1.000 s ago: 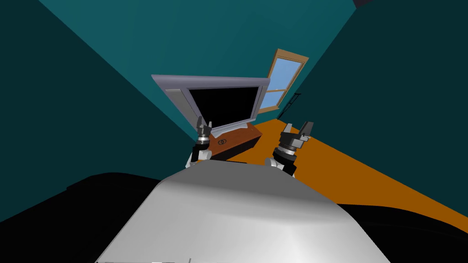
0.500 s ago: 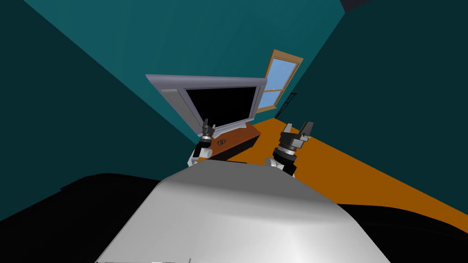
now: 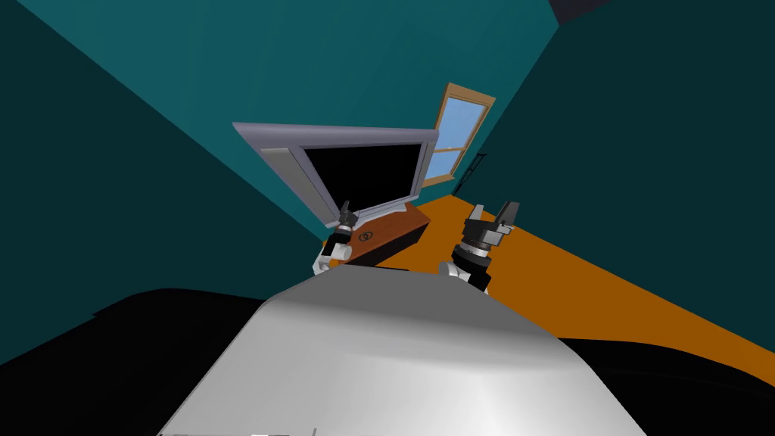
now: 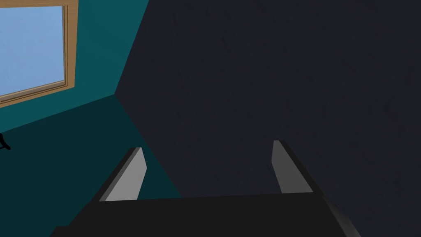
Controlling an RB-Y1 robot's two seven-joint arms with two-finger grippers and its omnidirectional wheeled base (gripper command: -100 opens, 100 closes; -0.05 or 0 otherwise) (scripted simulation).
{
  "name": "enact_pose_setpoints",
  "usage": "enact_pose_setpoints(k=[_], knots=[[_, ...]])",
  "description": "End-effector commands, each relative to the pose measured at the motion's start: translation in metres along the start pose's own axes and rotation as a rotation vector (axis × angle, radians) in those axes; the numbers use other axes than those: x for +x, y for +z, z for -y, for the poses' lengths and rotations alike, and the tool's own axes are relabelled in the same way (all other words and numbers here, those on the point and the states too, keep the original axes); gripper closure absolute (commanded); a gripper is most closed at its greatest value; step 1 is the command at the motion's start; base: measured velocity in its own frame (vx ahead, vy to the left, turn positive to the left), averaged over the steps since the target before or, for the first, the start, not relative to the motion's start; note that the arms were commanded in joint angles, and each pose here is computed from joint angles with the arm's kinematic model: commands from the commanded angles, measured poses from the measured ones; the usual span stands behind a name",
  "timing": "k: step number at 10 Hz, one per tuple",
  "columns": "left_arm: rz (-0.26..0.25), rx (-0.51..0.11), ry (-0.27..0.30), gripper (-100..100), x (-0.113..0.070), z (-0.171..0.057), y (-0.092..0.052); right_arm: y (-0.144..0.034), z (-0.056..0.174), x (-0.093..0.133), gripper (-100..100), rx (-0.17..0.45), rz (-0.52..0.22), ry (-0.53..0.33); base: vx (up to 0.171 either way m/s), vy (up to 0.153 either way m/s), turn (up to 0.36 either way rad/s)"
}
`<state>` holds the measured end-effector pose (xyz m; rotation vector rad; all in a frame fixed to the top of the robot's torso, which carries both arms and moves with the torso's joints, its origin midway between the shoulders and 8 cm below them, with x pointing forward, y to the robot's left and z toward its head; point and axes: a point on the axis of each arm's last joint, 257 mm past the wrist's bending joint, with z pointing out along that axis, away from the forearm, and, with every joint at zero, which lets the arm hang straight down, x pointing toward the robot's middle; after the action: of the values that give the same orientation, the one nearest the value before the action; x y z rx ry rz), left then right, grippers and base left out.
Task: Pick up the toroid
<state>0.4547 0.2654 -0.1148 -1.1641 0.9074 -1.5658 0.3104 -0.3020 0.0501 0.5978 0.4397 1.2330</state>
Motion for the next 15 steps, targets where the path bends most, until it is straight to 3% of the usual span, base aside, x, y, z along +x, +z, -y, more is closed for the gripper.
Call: enact_pose_setpoints(k=[1,9,15], knots=[[0.009,-0.054,-0.032,-100,-0.005,-0.017,0.007,0.0,0.0,0.0,0,0.0,0.0,0.0,-0.002,0.01,-0.079],[0.066,-0.318,-0.145,-100,-0.031,-0.098,0.017,0.0,0.0,0.0,0,0.0,0.0,0.0,-0.003,0.01,-0.06],[0.136,-0.523,-0.232,-100,-0.056,-0.16,0.011,0.0,0.0,0.0,0,0.0,0.0,0.0,-0.01,0.012,-0.061]])
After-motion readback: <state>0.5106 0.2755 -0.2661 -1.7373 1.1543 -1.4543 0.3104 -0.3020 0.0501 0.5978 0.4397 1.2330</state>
